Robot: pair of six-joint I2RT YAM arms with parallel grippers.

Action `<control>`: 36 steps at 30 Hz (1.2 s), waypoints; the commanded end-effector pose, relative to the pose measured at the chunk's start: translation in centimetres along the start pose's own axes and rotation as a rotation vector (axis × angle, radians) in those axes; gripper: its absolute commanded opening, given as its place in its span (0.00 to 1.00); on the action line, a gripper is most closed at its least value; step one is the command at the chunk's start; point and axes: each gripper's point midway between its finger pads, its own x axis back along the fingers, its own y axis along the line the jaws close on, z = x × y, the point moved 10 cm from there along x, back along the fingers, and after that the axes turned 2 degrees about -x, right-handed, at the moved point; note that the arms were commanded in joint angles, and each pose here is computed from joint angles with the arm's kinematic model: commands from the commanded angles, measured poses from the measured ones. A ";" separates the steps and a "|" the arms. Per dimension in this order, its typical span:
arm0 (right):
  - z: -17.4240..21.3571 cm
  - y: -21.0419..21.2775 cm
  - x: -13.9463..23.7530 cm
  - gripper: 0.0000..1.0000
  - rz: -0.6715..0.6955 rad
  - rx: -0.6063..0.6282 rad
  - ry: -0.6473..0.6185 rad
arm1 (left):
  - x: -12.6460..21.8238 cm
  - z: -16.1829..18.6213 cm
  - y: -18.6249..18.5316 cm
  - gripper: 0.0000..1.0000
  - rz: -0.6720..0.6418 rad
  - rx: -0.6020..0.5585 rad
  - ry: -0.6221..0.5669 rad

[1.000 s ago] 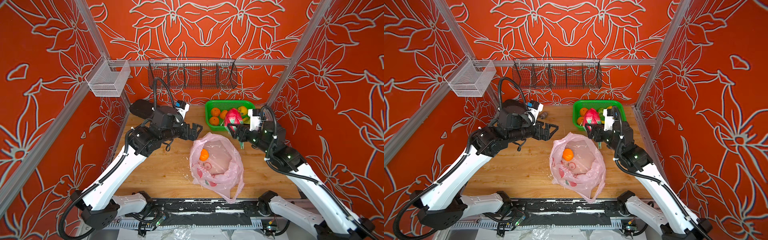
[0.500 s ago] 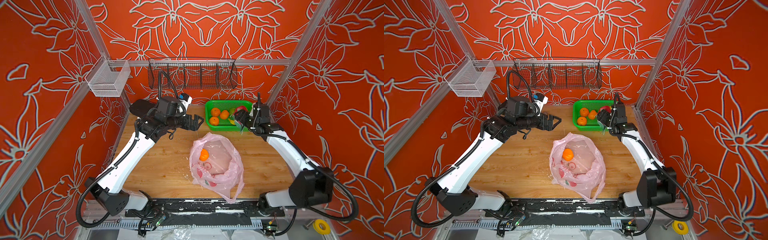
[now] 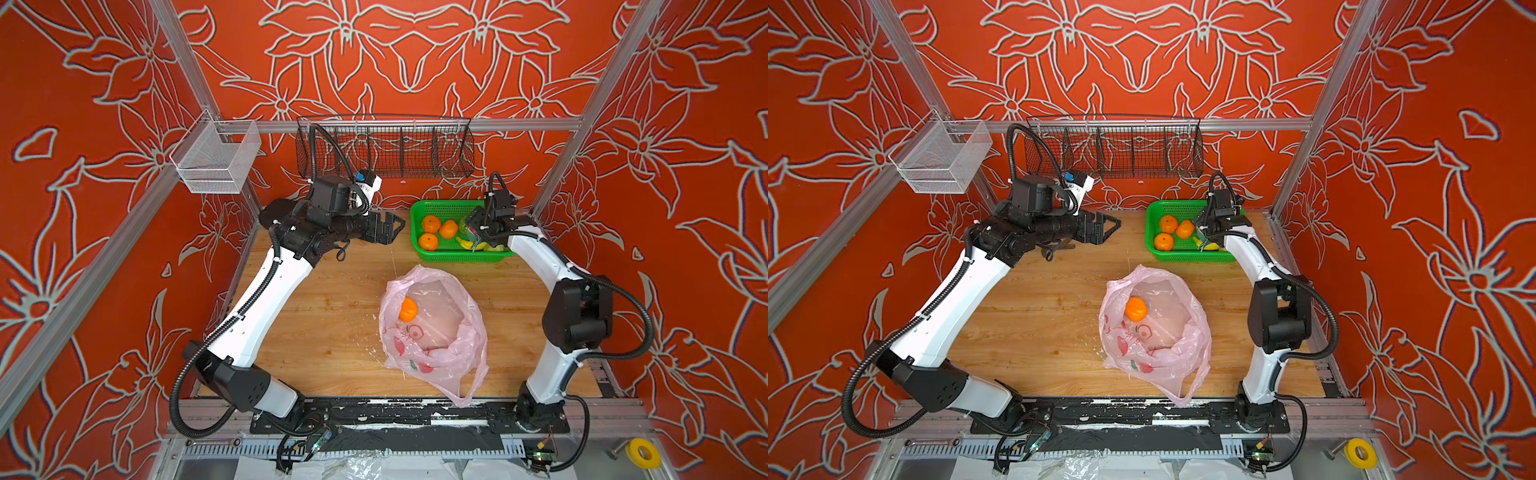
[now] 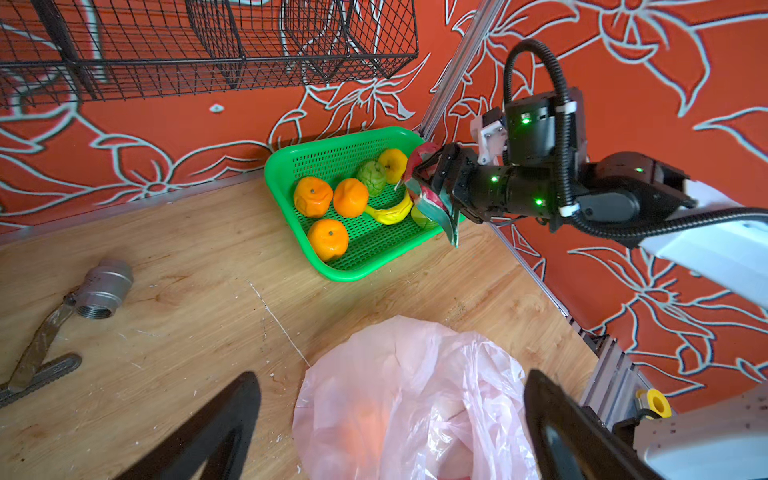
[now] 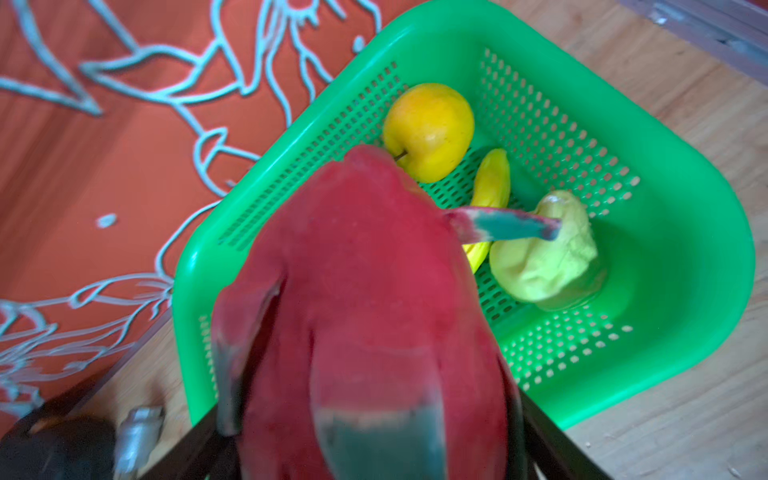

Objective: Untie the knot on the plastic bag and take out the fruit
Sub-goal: 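Carry the dragon fruit to the green basket with the right gripper, then open the right gripper to drop the dragon fruit into the basket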

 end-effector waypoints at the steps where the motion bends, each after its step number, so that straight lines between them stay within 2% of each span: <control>1: -1.2 0.4 -1.1 0.48 0.065 -0.085 -0.099 | -0.4 -0.6 0.2 0.97 0.037 -0.025 -0.023; 9: -0.7 1.2 -6.5 0.49 0.102 -0.118 -0.106 | -0.8 -0.5 1.1 0.97 0.037 -0.001 -0.015; 14: 0.0 1.1 -9.1 0.49 0.131 -0.197 -0.092 | -0.5 -0.4 2.0 0.97 0.013 0.014 -0.013; 17: 0.7 1.3 -10.6 0.54 0.116 -0.233 -0.069 | -0.3 -0.5 2.5 0.97 0.001 0.023 -0.011; 20: 1.5 1.3 -11.5 0.62 0.116 -0.258 -0.042 | -0.2 -0.5 2.9 0.97 -0.012 0.038 -0.005; 28: 2.9 0.6 -11.7 0.81 0.122 -0.270 -0.008 | -0.4 -0.5 4.0 0.97 -0.031 0.079 0.007; 32: 2.2 0.3 -10.1 0.96 0.122 -0.236 -0.046 | -0.6 -0.3 4.1 0.98 -0.021 0.076 0.013; 36: 1.3 -0.2 -8.2 0.97 0.093 -0.197 -0.087 | -0.7 0.0 4.1 0.97 -0.009 0.079 0.011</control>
